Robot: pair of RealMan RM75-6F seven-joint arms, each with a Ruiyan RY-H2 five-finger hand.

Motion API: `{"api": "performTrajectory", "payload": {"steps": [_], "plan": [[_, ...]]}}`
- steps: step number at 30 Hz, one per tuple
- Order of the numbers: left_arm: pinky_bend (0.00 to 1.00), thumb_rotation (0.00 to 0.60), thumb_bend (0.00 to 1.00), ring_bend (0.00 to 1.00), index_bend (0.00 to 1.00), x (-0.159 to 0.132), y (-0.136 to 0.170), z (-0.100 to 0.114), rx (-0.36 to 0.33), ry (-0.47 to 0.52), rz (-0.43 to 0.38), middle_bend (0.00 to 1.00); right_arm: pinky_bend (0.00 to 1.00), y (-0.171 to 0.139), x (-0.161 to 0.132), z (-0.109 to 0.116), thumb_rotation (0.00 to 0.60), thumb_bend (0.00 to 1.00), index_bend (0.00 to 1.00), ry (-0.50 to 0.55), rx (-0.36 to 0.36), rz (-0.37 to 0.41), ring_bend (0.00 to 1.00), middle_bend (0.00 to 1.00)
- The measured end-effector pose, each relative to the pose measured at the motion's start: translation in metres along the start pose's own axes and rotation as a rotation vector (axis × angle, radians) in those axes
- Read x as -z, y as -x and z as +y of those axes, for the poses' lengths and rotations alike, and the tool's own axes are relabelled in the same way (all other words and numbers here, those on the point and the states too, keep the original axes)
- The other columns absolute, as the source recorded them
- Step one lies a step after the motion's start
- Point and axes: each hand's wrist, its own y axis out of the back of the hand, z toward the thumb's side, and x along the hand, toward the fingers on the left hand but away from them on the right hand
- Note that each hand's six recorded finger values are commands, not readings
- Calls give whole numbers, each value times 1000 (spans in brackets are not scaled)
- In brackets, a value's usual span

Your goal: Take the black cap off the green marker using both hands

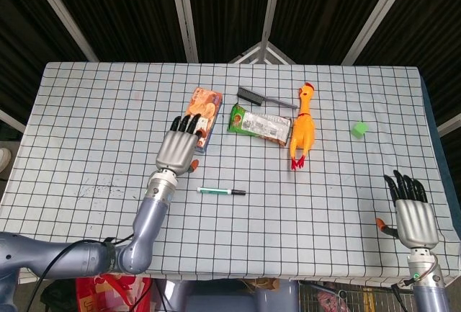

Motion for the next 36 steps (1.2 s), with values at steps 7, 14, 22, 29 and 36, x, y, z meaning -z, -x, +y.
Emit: {"api": "performTrajectory", "payload": {"steps": [7, 14, 22, 29, 36], "plan": [[0, 600, 394, 0, 313, -10, 12, -6, 53, -46, 18, 0, 74, 4, 4, 6, 600, 215, 107, -8, 17, 0, 0, 3], [0, 600, 394, 0, 297, -13, 31, -22, 159, -72, 32, 0, 74, 13, -3, 18, 600, 214, 107, -24, 58, 26, 0, 3], [0, 600, 394, 0, 323, -24, 38, -31, 206, -77, -4, 0, 74, 24, -19, 32, 600, 215, 107, -37, 83, 53, 0, 3], [0, 600, 394, 0, 342, -29, 37, -46, 235, -118, -6, 0, 69, 26, -27, 37, 600, 215, 108, -34, 84, 61, 0, 3], [0, 600, 394, 0, 364, -34, 31, -69, 243, -121, -19, 0, 69, 22, -20, 35, 600, 214, 107, -31, 83, 46, 0, 3]]}}
